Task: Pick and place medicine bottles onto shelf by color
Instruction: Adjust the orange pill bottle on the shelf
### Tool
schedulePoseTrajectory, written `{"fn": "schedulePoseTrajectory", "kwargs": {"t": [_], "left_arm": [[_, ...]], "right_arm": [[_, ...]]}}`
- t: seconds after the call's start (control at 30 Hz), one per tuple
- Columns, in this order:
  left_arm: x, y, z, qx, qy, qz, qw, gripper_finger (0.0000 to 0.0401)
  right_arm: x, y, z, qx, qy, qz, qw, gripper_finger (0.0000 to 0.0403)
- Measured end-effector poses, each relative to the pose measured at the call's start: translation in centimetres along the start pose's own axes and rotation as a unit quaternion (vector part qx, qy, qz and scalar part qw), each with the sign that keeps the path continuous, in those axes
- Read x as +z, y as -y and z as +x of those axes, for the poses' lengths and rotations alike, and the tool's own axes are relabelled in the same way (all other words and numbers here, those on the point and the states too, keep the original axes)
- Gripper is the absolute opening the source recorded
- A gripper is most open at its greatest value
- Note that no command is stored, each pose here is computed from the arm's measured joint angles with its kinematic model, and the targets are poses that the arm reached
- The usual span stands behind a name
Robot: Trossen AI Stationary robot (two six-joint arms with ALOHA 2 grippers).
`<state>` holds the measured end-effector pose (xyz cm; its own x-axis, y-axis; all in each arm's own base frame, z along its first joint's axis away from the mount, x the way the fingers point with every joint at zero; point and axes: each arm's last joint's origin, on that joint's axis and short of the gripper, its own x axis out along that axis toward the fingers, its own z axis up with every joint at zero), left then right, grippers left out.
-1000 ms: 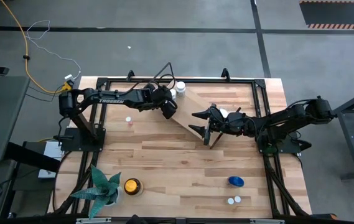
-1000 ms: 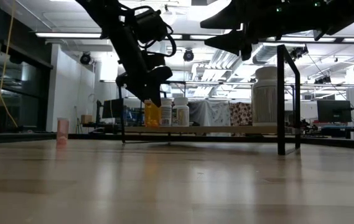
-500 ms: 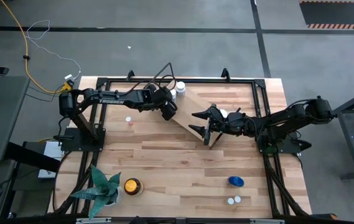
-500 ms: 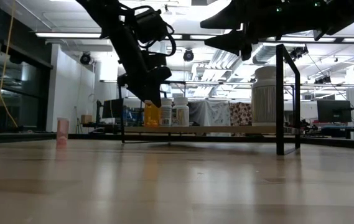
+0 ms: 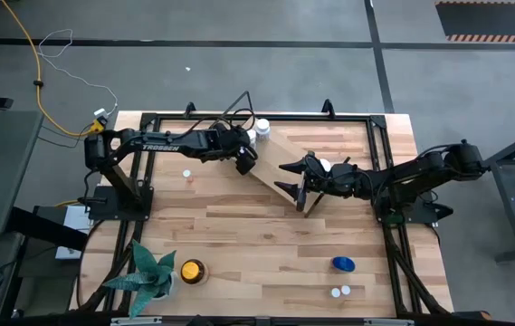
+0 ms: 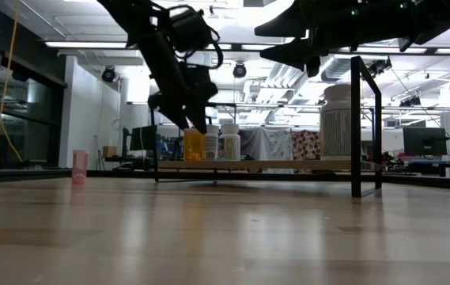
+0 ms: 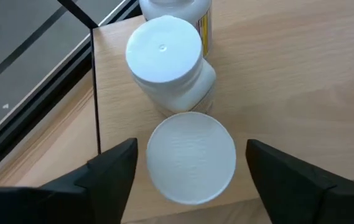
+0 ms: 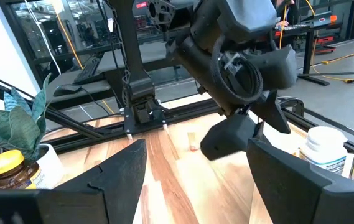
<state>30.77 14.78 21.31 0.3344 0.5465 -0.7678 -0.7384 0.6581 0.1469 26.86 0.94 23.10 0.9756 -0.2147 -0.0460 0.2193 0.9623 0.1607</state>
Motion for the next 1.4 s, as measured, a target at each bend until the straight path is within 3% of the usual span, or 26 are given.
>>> {"fn": "schedulePoseTrajectory", "kwargs": {"t": [0.47,0.7,0.9,1.0,1.17,1.4], "left_arm": [[1.2,-0.6,-4.8,-0.05,0.03,0.019,0.998,0.0312],[-2.0,0.6,-4.7,-0.035,0.065,0.044,0.996,0.0311],[-4.2,0.4,-4.8,-0.069,0.179,-0.007,0.981,0.03],[-5.7,0.1,-4.6,-0.057,0.218,-0.039,0.973,0.0288],[-7.5,-0.5,-3.8,-0.016,0.24,-0.087,0.967,0.0219],[-7.5,-0.7,-3.3,-0.021,0.271,-0.109,0.956,0.0021]], "right_arm": [[-0.1,0.0,0.0,-0.001,-0.004,-0.001,1.0,0.0268],[-0.1,0.0,0.0,-0.001,-0.004,-0.001,1.0,0.0268],[-0.1,0.0,0.0,-0.001,-0.005,-0.002,1.0,0.0268],[-0.1,0.0,0.0,-0.001,-0.005,-0.002,1.0,0.0268],[-0.1,0.0,0.0,-0.001,-0.005,-0.001,1.0,0.0268],[0.0,0.0,0.0,0.0,-0.002,0.0,1.0,0.0268]]}}
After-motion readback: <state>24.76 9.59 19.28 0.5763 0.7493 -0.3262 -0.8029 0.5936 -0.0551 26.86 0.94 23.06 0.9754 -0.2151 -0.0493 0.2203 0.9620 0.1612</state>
